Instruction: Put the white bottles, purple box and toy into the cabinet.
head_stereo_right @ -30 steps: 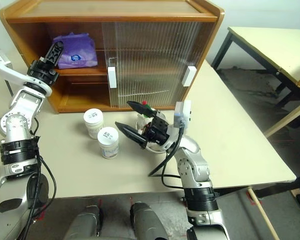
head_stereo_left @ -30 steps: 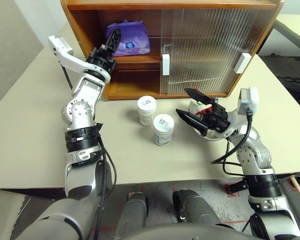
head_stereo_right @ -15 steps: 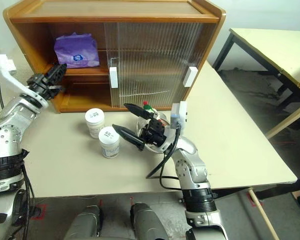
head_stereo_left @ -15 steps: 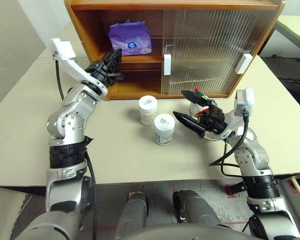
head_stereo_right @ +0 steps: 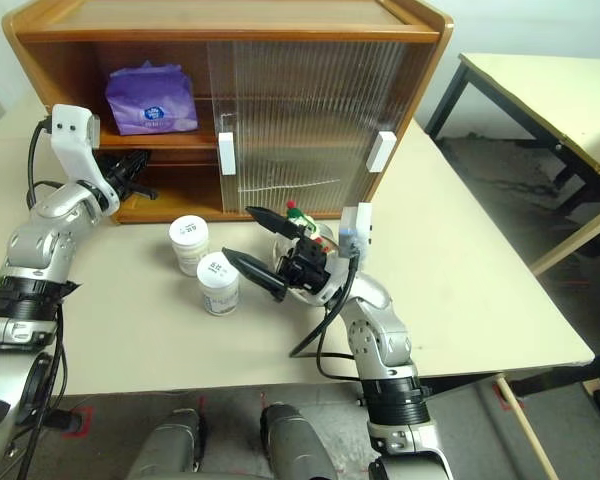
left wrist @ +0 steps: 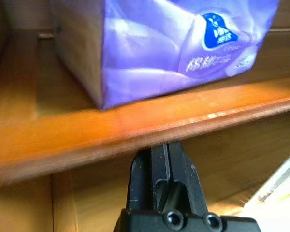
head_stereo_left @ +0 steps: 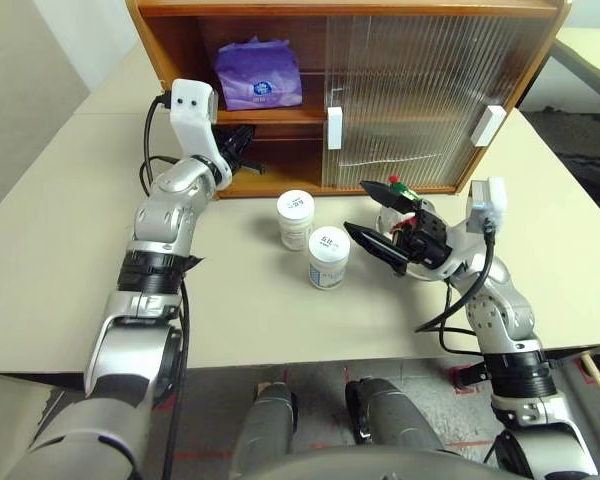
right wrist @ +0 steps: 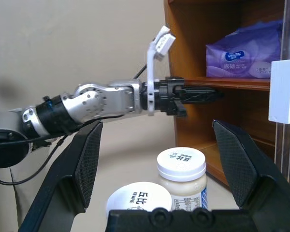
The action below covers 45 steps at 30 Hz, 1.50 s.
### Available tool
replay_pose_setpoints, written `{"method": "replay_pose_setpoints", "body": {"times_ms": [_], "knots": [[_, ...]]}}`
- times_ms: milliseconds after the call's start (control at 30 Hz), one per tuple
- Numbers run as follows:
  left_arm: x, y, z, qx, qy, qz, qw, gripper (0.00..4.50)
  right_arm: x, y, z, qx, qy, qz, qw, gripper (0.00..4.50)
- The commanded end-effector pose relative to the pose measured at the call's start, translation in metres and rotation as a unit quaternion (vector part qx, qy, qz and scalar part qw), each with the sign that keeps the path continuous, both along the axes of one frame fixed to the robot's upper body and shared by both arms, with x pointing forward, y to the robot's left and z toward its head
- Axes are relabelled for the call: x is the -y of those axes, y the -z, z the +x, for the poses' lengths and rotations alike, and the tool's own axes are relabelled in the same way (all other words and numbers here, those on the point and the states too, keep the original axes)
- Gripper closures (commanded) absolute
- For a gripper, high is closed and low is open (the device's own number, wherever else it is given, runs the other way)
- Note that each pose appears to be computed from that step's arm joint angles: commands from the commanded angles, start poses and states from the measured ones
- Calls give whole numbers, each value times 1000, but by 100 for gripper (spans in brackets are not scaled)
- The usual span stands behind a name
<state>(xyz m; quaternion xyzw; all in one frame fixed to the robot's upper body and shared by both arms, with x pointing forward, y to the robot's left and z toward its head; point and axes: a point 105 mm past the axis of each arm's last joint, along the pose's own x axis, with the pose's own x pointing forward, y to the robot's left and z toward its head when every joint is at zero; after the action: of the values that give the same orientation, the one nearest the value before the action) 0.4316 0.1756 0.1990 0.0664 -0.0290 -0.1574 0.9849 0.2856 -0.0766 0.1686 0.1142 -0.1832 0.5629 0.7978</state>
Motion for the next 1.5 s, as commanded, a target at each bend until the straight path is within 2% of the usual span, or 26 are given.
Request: {"method": "replay_pose_setpoints", "body": {"times_ms": [33, 133, 300, 467, 600, 767, 1033, 1267, 1500], "knots": [[8, -19, 3, 33, 16, 2, 999, 448, 1, 0, -3, 4, 1, -4, 1000, 0], [12, -23, 2, 35, 25, -12, 999, 448, 1, 1, -3, 3, 1, -4, 1000, 0], [22, -8, -14, -13, 68, -23, 997, 448, 0, 1, -3, 4, -3, -4, 1000, 0], [26, -7, -28, -37, 89, -37, 995, 448, -1, 2, -3, 5, -6, -5, 1000, 0], [27, -20, -40, -39, 105, -45, 993, 448, -1, 3, -2, 5, -9, -6, 1000, 0], [32, -43, -43, -30, 115, -64, 991, 448, -3, 4, -2, 8, -16, -7, 1000, 0], [16, -58, -32, 7, 68, -41, 997, 448, -5, 5, -3, 10, -19, -7, 1000, 0], [4, -51, -15, 8, 35, -27, 999, 448, -6, 5, -5, 9, -18, -5, 1000, 0], [-1, -54, 0, 38, 17, -13, 999, 448, -7, 5, -5, 10, -18, -6, 1000, 0]]}}
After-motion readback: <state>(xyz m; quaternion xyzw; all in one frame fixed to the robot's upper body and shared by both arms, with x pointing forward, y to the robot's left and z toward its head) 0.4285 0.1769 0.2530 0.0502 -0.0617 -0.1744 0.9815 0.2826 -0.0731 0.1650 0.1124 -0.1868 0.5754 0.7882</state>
